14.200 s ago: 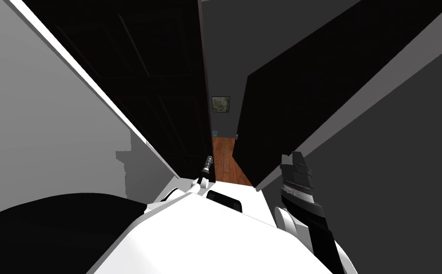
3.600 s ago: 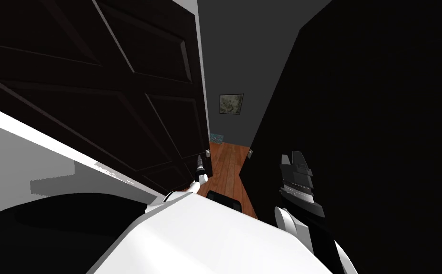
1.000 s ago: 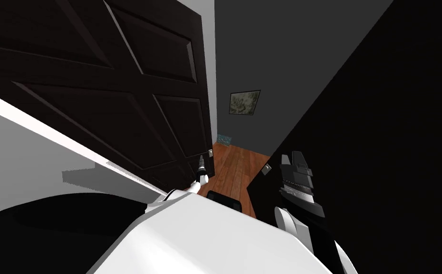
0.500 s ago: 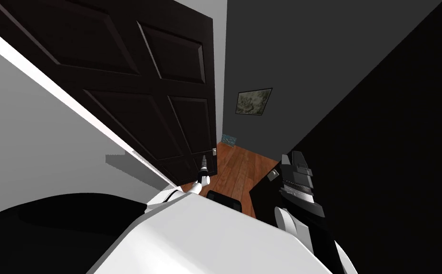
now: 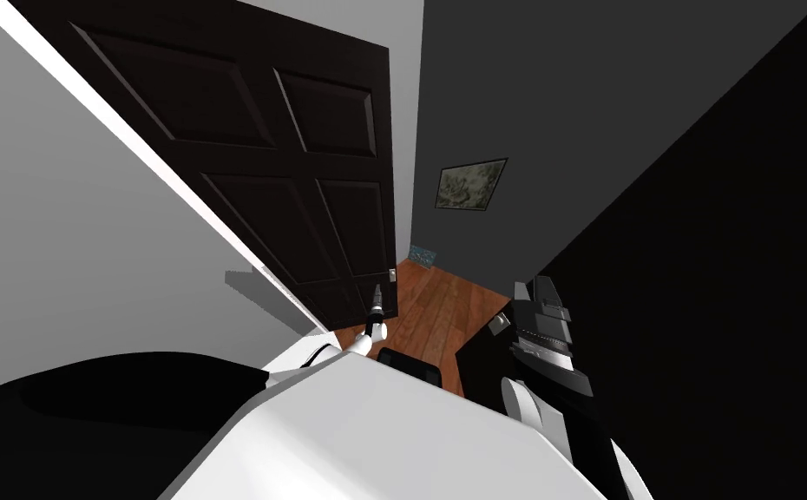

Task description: Push the door open

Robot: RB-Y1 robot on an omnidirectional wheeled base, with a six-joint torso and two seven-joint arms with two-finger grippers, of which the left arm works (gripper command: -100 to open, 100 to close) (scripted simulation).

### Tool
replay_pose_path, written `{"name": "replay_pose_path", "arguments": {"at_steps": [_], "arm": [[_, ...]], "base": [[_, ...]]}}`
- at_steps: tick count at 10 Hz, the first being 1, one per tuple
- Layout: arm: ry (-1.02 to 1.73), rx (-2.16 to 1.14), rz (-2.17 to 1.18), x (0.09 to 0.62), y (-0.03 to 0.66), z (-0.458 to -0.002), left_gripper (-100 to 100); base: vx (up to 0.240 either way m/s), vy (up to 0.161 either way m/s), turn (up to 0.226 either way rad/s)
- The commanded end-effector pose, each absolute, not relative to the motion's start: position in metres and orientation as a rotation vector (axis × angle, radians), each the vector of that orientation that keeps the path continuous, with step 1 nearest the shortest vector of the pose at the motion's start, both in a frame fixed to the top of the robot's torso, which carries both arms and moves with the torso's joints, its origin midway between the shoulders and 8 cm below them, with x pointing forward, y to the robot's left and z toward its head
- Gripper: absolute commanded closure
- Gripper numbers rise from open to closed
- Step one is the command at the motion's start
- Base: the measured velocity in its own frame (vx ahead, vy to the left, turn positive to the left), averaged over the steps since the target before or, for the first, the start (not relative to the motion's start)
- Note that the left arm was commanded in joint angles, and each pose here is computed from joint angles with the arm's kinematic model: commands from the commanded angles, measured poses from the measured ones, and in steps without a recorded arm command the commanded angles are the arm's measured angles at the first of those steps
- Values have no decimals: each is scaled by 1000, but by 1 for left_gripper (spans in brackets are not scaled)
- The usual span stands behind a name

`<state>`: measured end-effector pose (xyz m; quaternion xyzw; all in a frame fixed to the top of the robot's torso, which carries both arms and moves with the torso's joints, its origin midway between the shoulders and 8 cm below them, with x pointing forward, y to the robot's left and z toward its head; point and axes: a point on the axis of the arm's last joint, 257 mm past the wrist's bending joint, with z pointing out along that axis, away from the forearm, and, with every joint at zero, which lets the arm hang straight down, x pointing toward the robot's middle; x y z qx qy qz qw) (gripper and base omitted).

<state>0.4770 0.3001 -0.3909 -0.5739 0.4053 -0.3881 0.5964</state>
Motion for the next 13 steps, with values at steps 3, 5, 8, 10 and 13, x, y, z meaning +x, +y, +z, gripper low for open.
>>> {"name": "replay_pose_path", "arguments": {"at_steps": [3,5,8,10,13], "arm": [[961,-1335,-945,480,275,-390,-100],[967,-1338,-957,480,267,-391,-100],[970,-1340,-965,481,261,-391,-100],[974,-1325,-952,482,272,-390,-100],[976,-1299,-926,483,293,-386,-100]], "base": [[6,-78,125],[7,-181,54],[0,-84,16],[38,143,26],[60,150,8]]}}
